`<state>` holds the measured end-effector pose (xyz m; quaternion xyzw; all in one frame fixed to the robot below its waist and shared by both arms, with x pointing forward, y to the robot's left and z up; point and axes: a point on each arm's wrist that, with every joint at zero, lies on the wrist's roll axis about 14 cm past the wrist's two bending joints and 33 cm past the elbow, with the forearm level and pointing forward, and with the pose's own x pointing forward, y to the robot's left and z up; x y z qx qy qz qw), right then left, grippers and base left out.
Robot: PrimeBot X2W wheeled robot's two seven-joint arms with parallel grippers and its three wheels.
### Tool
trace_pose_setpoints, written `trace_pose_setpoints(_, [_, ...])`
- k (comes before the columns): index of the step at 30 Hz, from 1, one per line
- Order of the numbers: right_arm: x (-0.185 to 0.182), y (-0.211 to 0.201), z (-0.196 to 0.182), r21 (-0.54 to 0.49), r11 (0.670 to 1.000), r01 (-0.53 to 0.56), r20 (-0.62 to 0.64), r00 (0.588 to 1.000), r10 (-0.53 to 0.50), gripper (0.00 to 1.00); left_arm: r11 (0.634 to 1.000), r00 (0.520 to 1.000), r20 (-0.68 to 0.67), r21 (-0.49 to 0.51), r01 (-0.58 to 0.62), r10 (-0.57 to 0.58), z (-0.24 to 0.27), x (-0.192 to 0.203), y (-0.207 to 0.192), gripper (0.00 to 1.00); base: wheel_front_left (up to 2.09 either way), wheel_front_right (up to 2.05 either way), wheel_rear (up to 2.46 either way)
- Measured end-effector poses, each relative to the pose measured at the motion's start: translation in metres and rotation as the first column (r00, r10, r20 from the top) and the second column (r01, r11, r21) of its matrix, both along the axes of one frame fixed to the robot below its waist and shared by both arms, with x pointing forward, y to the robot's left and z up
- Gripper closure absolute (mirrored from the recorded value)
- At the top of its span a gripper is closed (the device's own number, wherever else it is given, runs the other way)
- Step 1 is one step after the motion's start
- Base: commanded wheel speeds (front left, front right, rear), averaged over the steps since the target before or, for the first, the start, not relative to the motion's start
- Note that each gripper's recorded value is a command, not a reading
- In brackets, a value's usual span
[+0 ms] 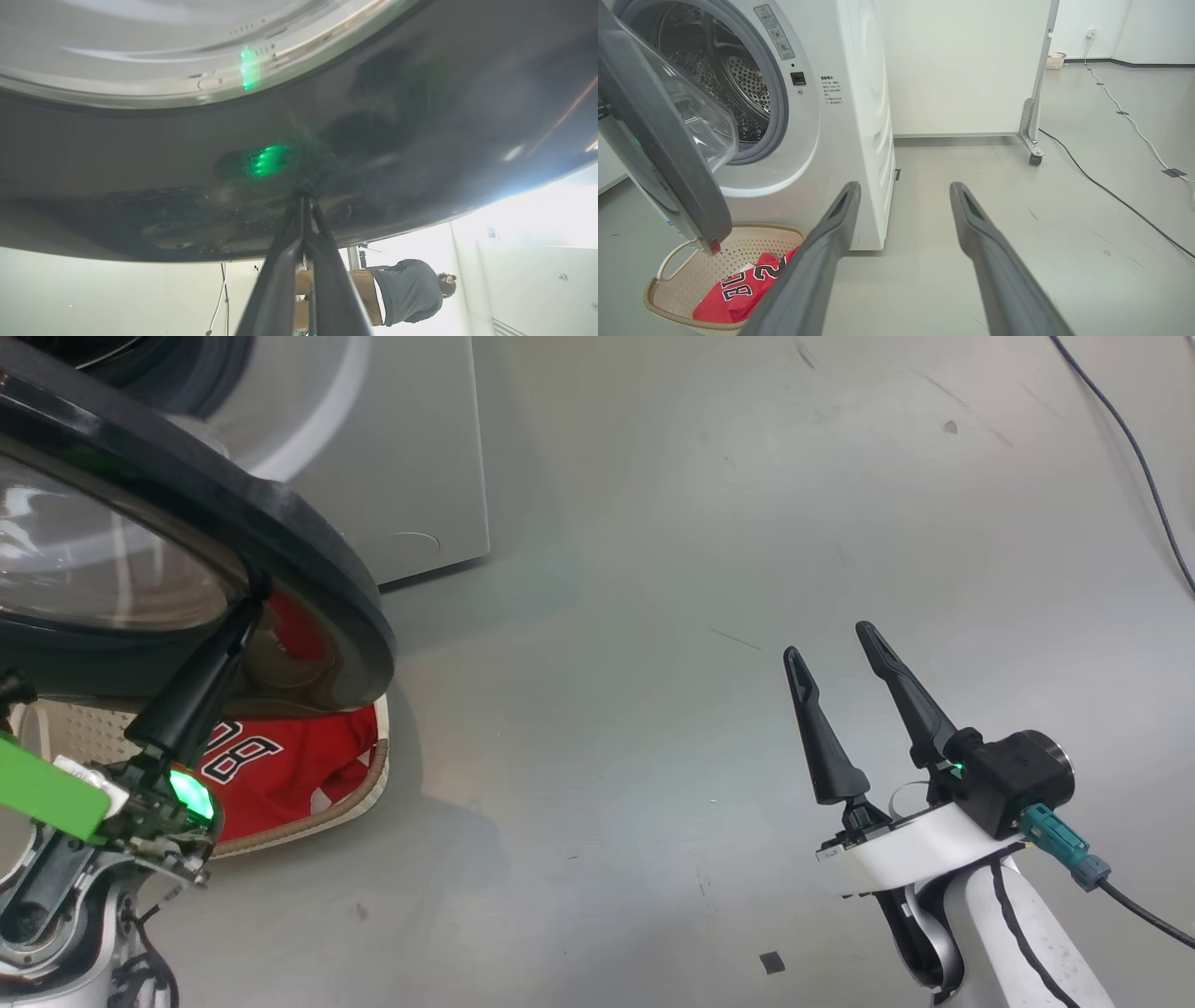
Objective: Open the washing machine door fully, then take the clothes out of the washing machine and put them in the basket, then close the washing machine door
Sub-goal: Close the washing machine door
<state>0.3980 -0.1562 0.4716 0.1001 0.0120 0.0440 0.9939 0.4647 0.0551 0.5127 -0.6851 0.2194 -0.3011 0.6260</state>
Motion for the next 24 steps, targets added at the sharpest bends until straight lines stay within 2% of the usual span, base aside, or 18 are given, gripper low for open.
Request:
trace_pose_setpoints(4, [0.0,-0.004,-0.001,-0.001,1.0,0.014,-0.004,1.0,-0.014,0.0,0.999,1.0,-0.009,-0.035,-0.01,0.01,-0.001,0.013,-0.01,1.0,0.0,0.0,0.0])
trace_pose_setpoints(13, [0.006,-0.007,-0.004,0.003,1.0,0.021,-0.008,1.0,-0.021,0.0,0.999,0.999,-0.031,-0.017,-0.042,0.042,-0.012,0.045,-0.022,1.0,0.0,0.0,0.0])
trace_pose_setpoints(24, [0.012,-0.014,-0.007,0.019,0.999,0.041,-0.019,0.999,-0.041,0.0,0.992,0.992,-0.055,-0.056,-0.116,0.113,-0.016,0.092,-0.035,1.0,0.0,0.0,0.0])
